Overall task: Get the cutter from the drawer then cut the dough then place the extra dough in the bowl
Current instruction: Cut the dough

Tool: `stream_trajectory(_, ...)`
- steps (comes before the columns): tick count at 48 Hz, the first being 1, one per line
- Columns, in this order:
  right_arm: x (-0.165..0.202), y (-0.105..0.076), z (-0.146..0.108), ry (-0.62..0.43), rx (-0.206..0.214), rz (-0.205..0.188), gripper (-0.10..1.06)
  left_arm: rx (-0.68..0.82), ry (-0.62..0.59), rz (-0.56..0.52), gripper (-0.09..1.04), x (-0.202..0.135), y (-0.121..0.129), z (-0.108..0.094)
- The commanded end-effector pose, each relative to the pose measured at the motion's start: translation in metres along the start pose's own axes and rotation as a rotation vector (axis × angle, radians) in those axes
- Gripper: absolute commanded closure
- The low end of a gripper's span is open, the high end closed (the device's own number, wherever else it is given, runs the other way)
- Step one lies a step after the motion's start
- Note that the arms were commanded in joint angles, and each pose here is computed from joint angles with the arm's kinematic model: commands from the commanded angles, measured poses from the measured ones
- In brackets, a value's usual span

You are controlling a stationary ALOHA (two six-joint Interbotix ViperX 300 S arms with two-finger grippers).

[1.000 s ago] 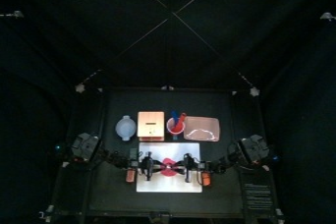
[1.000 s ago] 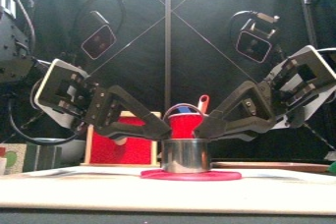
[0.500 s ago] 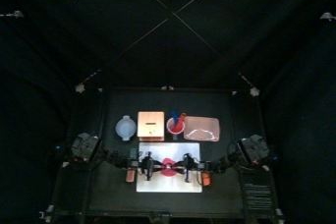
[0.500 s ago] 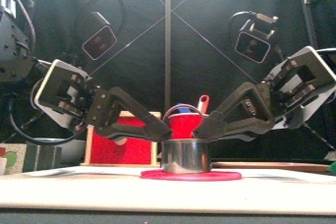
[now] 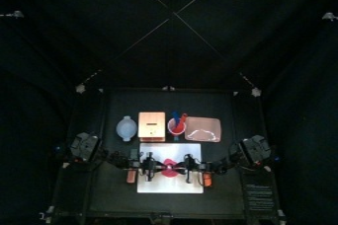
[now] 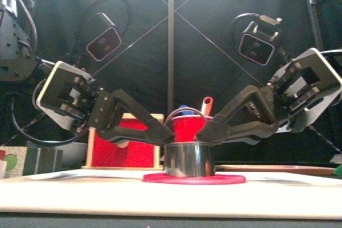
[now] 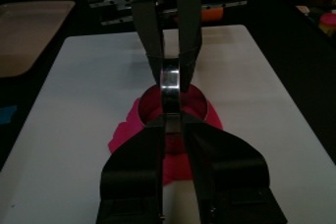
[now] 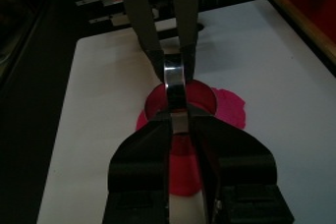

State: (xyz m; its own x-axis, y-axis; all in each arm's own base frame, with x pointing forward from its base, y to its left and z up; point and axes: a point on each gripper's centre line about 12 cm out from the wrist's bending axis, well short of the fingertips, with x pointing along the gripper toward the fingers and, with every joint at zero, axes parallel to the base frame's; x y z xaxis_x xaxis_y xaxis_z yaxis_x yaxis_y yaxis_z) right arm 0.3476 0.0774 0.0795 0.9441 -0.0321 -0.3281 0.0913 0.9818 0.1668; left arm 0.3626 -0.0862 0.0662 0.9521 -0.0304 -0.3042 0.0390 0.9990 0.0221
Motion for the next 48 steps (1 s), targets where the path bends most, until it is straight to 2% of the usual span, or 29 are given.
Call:
stream_trajectory(1,0.001,-0.001,0.004,0.019,0.028,-0.011,0.53,-0.005,0.022,-0.011,0.42,0.001,-0.003,0.001)
stream_trajectory(8,0.000,-0.005,-0.005,0.086,0.051,-0.042,0.53,-0.008,0.025,-0.016,0.42,0.000,-0.003,0.006)
stream_trajectory(13,-0.001,-0.007,-0.008,0.115,0.055,-0.048,0.54,-0.008,0.024,-0.018,0.42,-0.001,-0.004,0.009)
stream_trajectory(34,-0.006,-0.006,-0.023,0.223,0.054,-0.046,0.54,-0.014,0.032,-0.020,0.42,0.000,-0.004,0.013)
stream_trajectory(48,-0.008,-0.008,-0.027,0.244,0.051,-0.050,0.54,-0.015,0.028,-0.024,0.43,0.000,-0.004,0.017)
